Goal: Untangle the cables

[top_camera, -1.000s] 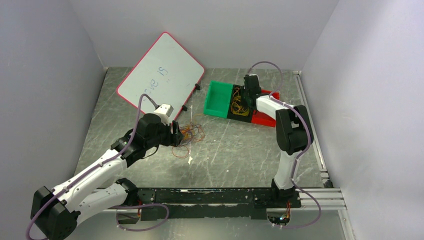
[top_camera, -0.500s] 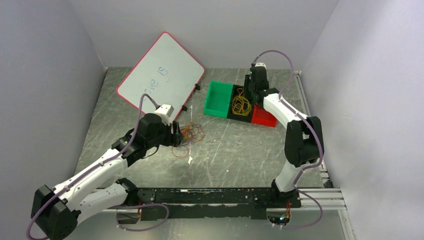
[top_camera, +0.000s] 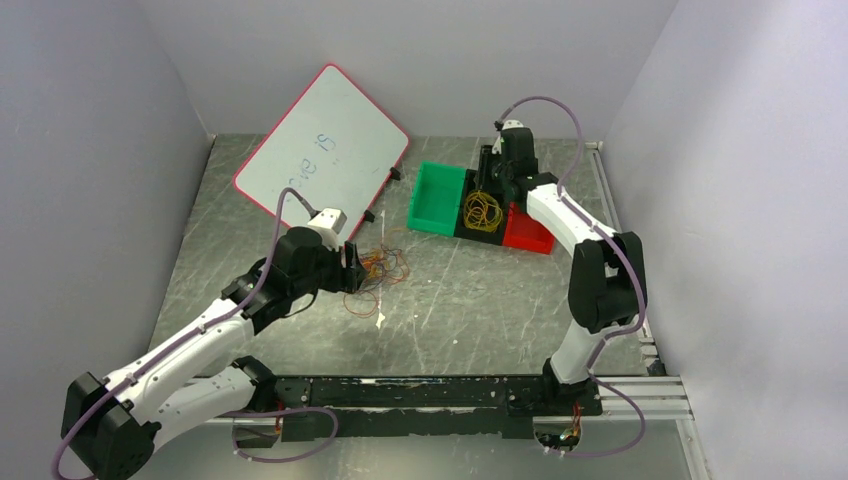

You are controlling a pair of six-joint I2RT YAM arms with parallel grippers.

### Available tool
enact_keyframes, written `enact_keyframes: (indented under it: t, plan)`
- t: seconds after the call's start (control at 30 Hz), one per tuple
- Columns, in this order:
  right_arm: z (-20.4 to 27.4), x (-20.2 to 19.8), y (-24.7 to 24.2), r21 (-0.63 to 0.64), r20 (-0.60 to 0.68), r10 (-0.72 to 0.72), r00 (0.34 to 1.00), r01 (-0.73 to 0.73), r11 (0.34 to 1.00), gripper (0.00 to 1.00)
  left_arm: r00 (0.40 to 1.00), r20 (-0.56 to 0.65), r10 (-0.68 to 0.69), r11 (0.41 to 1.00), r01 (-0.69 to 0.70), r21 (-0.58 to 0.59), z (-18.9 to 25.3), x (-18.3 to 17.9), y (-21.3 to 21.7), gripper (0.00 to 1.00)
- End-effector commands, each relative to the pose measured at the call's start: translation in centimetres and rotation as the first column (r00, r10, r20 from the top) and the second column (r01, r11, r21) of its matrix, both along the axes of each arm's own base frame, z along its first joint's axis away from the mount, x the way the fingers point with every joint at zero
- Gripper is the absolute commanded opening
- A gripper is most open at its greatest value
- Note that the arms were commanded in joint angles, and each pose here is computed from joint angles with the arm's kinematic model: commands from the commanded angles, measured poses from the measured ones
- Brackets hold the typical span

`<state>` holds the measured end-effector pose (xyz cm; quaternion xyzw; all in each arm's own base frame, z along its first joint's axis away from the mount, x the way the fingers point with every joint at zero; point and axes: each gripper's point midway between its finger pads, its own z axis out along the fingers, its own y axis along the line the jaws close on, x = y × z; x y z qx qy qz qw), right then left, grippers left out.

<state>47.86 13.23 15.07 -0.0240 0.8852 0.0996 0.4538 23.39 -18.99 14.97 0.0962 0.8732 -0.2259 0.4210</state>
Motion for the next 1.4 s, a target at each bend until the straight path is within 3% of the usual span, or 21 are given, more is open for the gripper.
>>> enact_keyframes:
  t: [0.0,0.33,0.67,0.87,1.2,1.27,1.37]
  plan:
    - [0.3,1.1,1.3,0.032,0.016,0.041,0.999,-0.041,0.999,0.39,1.0,-0.002,0.014,1.0,-0.014,-0.006,0.1,-0.2,0.4,0.68]
    - [-3.5,2.0,-0.7,-0.082,-0.065,-0.048,0.997,0.042,0.996,0.33,1.0,-0.004,0.017,1.0,-0.017,-0.002,-0.1,-0.4,0.6,0.68]
    - [-5.8,2.3,-2.3,-0.175,-0.099,-0.1,0.99,0.081,0.981,0.11,1.0,-0.004,0.018,1.0,-0.018,-0.001,-0.1,-0.4,0.6,0.68]
    - [-7.5,2.1,-2.7,-0.23,-0.137,-0.109,0.985,0.075,0.97,0.05,1.0,-0.006,0.017,1.0,-0.017,0.001,-0.2,-0.4,0.6,0.68]
    - [-8.5,1.8,-2.8,-0.289,-0.164,-0.115,0.98,0.063,0.955,0.03,1.0,-0.011,0.014,1.0,-0.014,0.005,-0.4,-0.4,0.6,0.68]
    - [-7.8,1.9,-2.7,-0.279,-0.152,-0.108,0.982,0.062,0.958,0.06,1.0,-0.01,0.014,1.0,-0.014,0.003,-0.3,-0.4,0.5,0.68]
    - [-5.9,2.1,-2.2,-0.249,-0.124,-0.096,0.988,0.063,0.966,0.19,1.0,-0.01,0.01,1.0,-0.01,0.001,-0.3,-0.4,0.4,0.68]
